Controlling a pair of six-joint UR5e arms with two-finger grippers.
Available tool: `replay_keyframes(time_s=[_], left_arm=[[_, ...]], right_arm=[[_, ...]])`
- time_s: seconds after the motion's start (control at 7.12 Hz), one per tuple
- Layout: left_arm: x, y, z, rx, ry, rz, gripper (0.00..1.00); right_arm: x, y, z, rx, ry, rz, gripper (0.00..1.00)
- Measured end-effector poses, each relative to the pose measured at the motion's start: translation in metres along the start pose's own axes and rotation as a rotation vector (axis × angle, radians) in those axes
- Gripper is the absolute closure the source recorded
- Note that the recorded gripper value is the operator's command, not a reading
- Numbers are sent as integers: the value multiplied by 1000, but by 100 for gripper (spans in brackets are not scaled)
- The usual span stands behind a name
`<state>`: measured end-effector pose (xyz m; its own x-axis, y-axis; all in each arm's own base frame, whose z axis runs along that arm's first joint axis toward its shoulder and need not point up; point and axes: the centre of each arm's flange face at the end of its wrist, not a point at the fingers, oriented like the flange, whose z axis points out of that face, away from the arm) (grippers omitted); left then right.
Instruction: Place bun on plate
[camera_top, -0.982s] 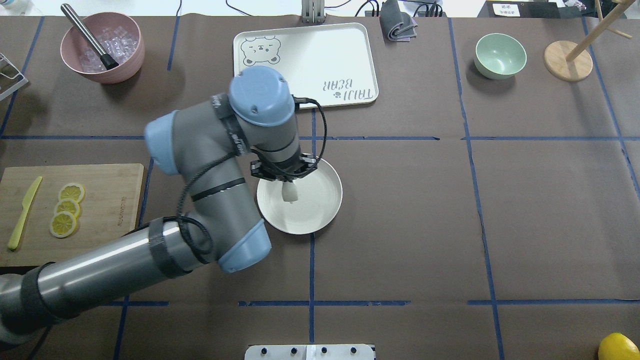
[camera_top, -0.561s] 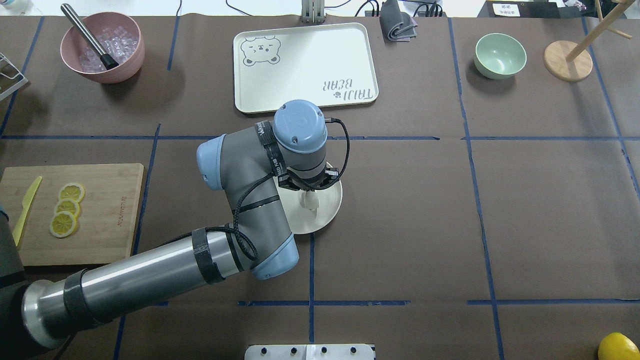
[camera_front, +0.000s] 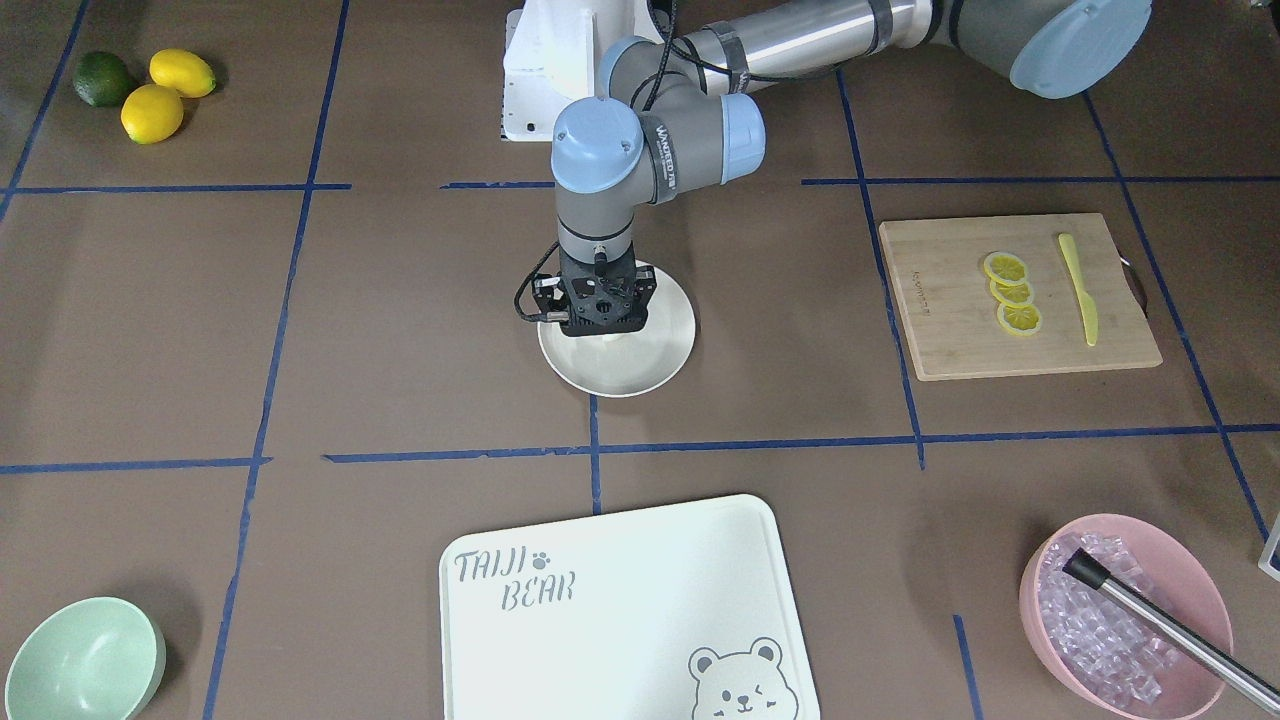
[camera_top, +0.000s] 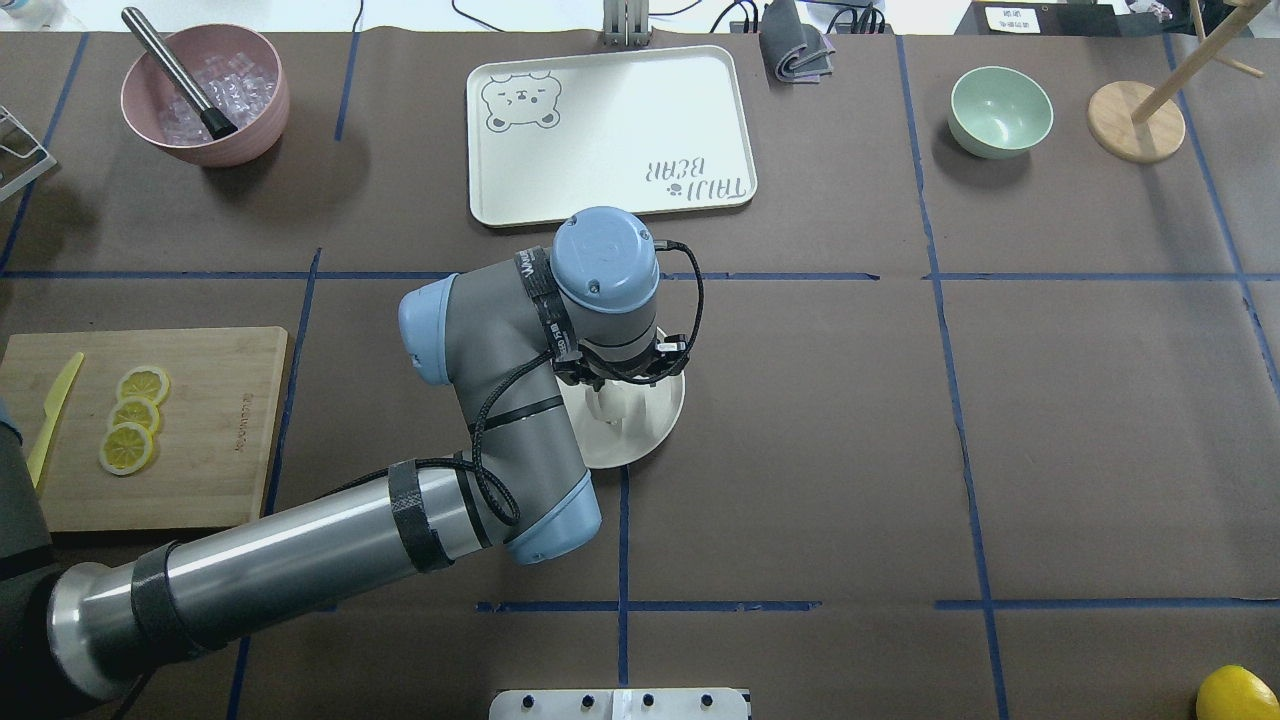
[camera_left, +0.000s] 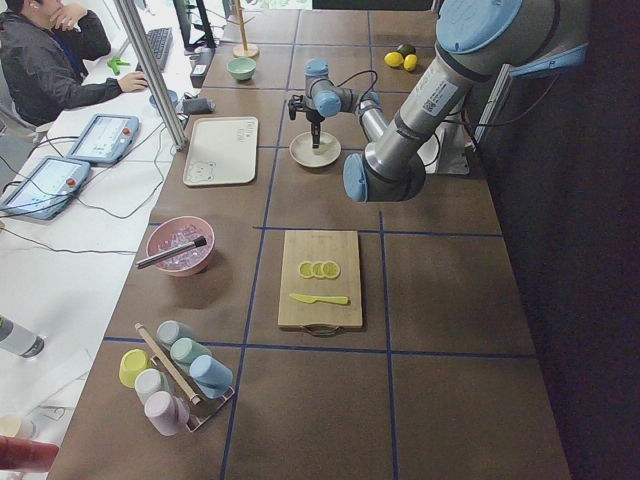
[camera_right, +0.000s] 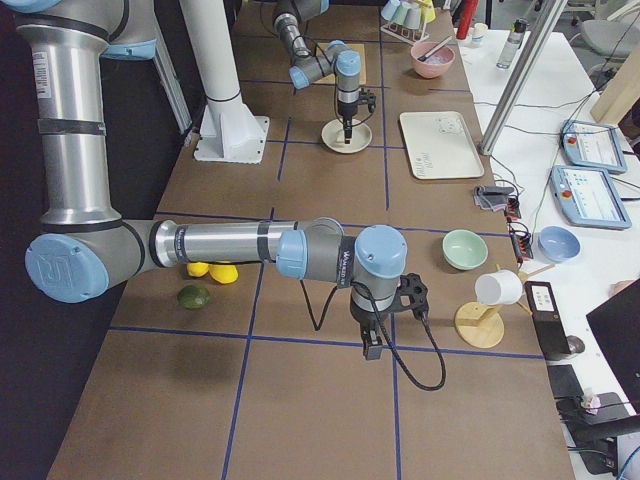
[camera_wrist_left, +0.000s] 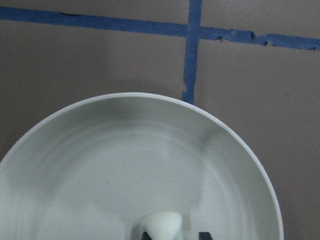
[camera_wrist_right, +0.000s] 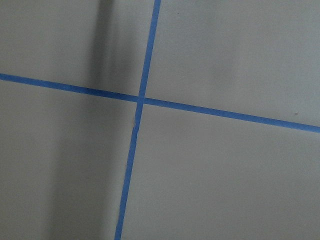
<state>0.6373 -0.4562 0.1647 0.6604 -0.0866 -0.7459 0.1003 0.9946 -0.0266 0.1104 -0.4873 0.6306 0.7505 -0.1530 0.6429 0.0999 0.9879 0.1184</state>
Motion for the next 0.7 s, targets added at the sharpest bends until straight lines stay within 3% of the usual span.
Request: replay_keyframes(time_s=[0.42, 0.7], left_arm=[[-2, -6, -13, 5, 14, 30, 0], [-48, -27, -40, -29, 22, 82, 0]], right_arm=[[0, 0, 0, 0, 1, 0, 0], [0, -1, 0, 0, 2, 0, 0]])
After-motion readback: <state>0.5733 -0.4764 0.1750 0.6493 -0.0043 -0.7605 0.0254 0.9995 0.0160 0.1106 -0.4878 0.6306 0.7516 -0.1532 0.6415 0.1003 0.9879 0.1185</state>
